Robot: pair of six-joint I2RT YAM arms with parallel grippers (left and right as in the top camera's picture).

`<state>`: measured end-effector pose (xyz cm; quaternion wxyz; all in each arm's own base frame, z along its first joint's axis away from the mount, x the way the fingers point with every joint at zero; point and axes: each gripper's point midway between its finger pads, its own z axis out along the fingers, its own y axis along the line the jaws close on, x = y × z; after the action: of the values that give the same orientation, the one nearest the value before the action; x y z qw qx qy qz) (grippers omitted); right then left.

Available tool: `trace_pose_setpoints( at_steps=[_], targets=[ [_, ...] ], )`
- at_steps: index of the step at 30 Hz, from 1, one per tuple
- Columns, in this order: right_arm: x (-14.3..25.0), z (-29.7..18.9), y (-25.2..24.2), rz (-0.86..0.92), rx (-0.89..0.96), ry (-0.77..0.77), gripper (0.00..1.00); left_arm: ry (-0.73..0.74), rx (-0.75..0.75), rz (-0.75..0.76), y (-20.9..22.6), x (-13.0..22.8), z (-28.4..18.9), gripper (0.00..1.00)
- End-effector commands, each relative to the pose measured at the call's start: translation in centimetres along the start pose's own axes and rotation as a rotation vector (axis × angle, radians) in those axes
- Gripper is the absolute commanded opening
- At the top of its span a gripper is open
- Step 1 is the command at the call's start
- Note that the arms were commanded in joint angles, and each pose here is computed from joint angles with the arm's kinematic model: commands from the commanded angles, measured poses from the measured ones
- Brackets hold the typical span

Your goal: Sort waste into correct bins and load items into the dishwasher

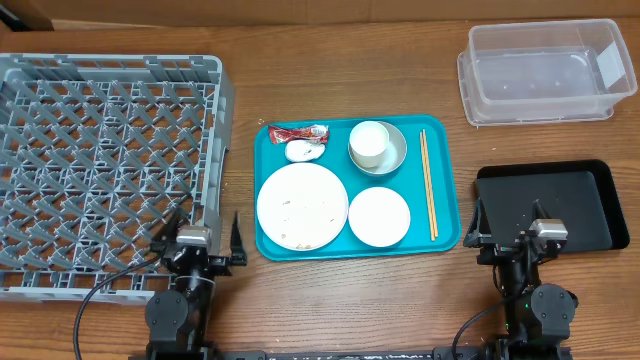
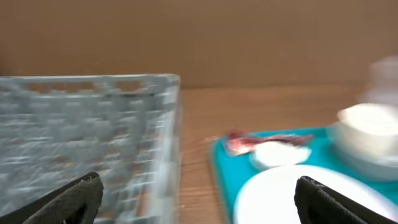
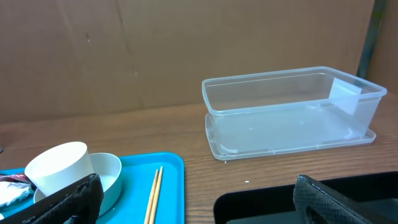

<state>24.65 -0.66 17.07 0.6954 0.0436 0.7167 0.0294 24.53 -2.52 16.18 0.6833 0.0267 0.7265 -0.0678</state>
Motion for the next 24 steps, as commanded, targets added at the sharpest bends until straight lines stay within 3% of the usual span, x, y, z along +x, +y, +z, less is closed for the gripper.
trace_pose_setpoints(
  at_steps=[1,7,8,11,14,17,21,24],
  targets=[
    [0.1,0.0,-0.2,-0.003,0.011,-0.008,1.00,0.043,0.387,-0.340,-6.5,-0.7,-1.3,1.00],
    [0.1,0.0,-0.2,-0.003,0.011,-0.008,1.00,0.141,0.643,-0.809,-10.2,-3.5,-3.6,1.00],
    [0.1,0.0,-0.2,-0.003,0.011,-0.008,1.00,0.115,0.697,-0.814,-10.7,-4.7,-4.2,1.00],
    [0.1,0.0,-0.2,-0.003,0.011,-0.008,1.00,-0.088,0.911,-0.635,-12.6,-9.9,-7.8,1.00],
    [0.1,0.0,-0.2,-0.003,0.011,-0.008,1.00,-0.199,0.950,-0.536,-13.1,-13.6,-9.9,1.00],
    [0.1,0.0,-0.2,-0.003,0.011,-0.008,1.00,-0.147,0.879,-0.459,-13.1,-14.6,-9.3,1.00],
    [0.1,0.0,-0.2,-0.003,0.011,-0.008,1.00,0.031,0.747,-0.371,-12.6,-14.8,-7.3,1.00],
    [0.1,0.0,-0.2,-0.003,0.011,-0.008,1.00,0.191,0.731,-0.323,-12.8,-15.2,-6.0,1.00]
  ],
)
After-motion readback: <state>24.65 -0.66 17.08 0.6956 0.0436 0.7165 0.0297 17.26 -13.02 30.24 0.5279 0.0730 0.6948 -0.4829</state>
